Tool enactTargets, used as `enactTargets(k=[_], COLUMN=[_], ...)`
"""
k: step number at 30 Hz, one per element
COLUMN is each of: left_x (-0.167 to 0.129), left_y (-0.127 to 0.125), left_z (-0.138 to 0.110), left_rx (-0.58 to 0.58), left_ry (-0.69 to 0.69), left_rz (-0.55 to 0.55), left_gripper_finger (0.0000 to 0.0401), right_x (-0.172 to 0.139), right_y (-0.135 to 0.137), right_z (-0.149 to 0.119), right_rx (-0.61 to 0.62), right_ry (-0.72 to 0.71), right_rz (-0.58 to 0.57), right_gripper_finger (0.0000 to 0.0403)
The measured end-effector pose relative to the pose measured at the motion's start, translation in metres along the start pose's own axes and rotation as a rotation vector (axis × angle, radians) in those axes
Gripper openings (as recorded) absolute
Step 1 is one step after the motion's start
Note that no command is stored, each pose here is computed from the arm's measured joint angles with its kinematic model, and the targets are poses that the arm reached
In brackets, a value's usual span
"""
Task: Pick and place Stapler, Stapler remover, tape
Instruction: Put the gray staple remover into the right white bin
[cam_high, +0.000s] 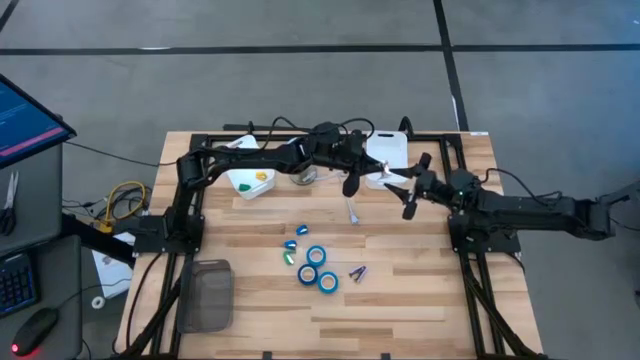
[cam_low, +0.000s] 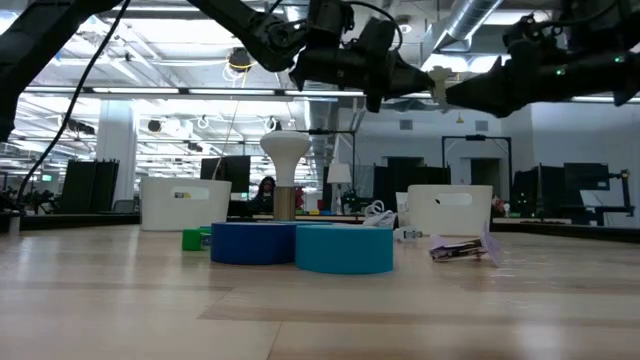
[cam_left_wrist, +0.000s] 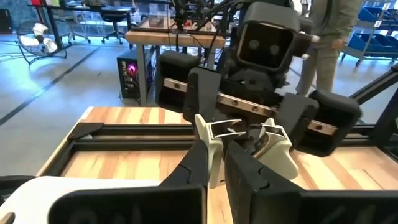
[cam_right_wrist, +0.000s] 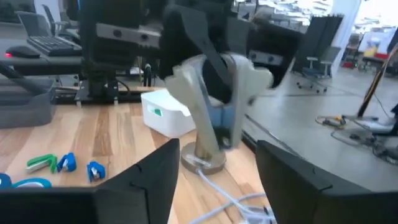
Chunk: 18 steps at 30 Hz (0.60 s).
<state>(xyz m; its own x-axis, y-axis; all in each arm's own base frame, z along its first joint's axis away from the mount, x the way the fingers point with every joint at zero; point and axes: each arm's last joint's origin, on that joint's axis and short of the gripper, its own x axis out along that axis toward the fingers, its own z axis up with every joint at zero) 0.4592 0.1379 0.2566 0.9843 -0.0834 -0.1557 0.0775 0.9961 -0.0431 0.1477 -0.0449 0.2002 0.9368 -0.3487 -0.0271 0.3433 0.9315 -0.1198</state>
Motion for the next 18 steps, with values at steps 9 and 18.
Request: enactTargets(k=[9,18], left_x=[-0.001,-0.001], left_y=[0.004,0.004], left_z=[-0.001,-0.002], left_rx=[-0.004,-0.006], left_ry=[0.010,0.016], left_rz=[0.040,0.061], left_gripper_finger=[0.0011,0.0013], right_x=[0.012,0.015], right_y=[0.004,0.000], right_z=[-0.002,-0.003], right_rx=[-0.036,-0.035], right_ry=[-0.034,-0.038], right_rz=[0.002,-0.048], right_gripper_finger=[0.0134,0.0046])
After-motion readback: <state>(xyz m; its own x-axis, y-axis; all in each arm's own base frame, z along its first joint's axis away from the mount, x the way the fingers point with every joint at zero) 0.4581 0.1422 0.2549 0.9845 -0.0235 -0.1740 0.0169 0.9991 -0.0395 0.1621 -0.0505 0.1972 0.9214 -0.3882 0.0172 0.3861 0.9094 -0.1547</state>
